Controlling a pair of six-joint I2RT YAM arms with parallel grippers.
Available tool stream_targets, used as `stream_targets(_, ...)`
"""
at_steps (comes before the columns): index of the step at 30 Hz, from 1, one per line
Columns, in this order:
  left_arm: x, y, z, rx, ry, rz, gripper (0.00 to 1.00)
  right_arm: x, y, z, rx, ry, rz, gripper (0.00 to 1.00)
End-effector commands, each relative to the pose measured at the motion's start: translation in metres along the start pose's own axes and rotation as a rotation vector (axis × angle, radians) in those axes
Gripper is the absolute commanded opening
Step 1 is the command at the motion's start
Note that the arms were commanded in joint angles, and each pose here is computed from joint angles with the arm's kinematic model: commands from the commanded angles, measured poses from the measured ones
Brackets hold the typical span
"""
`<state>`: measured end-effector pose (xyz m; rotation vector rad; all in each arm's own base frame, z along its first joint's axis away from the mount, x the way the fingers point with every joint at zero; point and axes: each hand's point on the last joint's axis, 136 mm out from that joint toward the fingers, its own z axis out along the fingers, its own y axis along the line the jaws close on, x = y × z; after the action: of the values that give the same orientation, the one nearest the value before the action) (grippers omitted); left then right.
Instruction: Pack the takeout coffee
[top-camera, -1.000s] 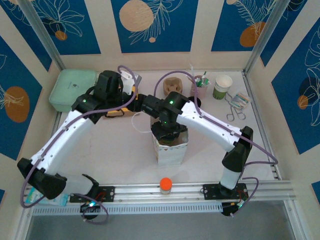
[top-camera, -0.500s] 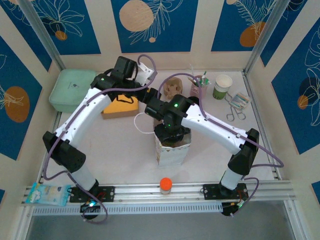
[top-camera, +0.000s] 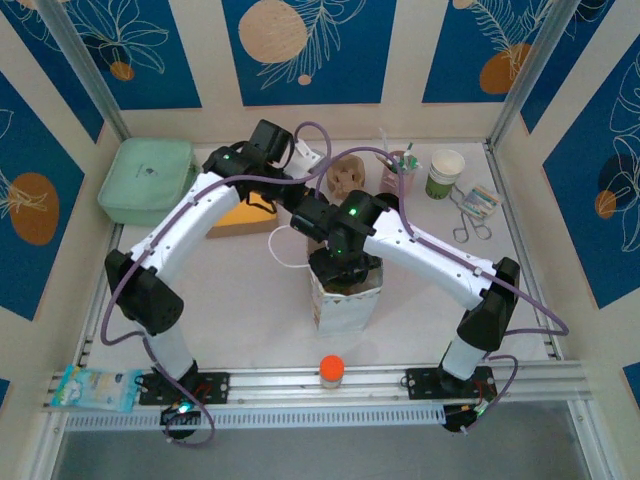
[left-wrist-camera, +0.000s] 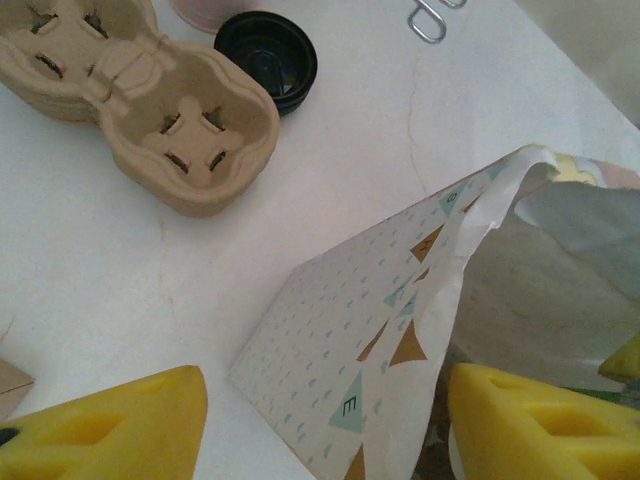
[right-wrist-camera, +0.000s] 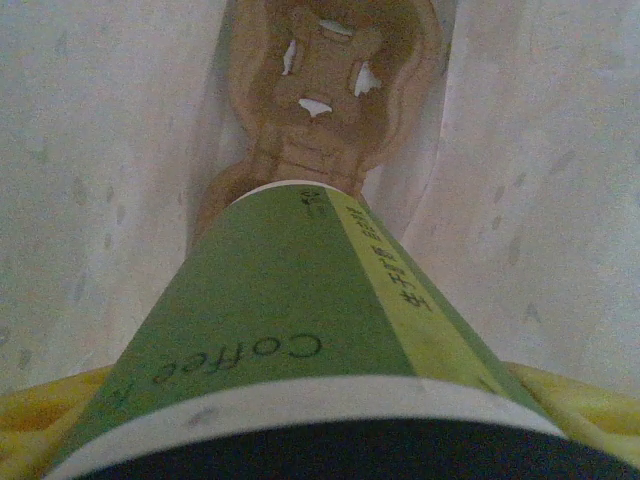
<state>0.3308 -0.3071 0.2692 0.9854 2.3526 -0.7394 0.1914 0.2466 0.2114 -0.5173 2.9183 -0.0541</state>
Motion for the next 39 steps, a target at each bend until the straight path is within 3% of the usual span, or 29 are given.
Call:
stream_targets(1,0.006,0.003,0.003,-0.028,0.032,0.026,0.61,0.008,-0.003,-0.006,-0.016,0.002,0.017,0.18)
stream_targets(5,0.005,0.009,0.0,-0.067,0.019,0.026,0.51,0.008,-0.005,-0.006,-0.012,0.005,0.018,0.18)
stream_targets(10,0.001,0.008,-0.009,-0.09,-0.027,0.006,0.3,0.009,-0.01,-0.003,0.003,0.023,0.036,0.18)
stream_targets(15,0.007,0.001,-0.014,-0.105,-0.048,-0.017,0.21,0.009,-0.008,0.001,-0.003,0.042,0.059,0.18)
stream_targets(22,0.011,-0.01,-0.026,-0.12,-0.088,-0.042,0.15,0.008,0.008,0.008,-0.032,0.066,0.054,0.18)
stream_targets(39,0.02,-0.006,-0.027,-0.151,-0.089,-0.062,0.12,0.013,0.016,0.022,-0.052,0.095,0.032,0.16)
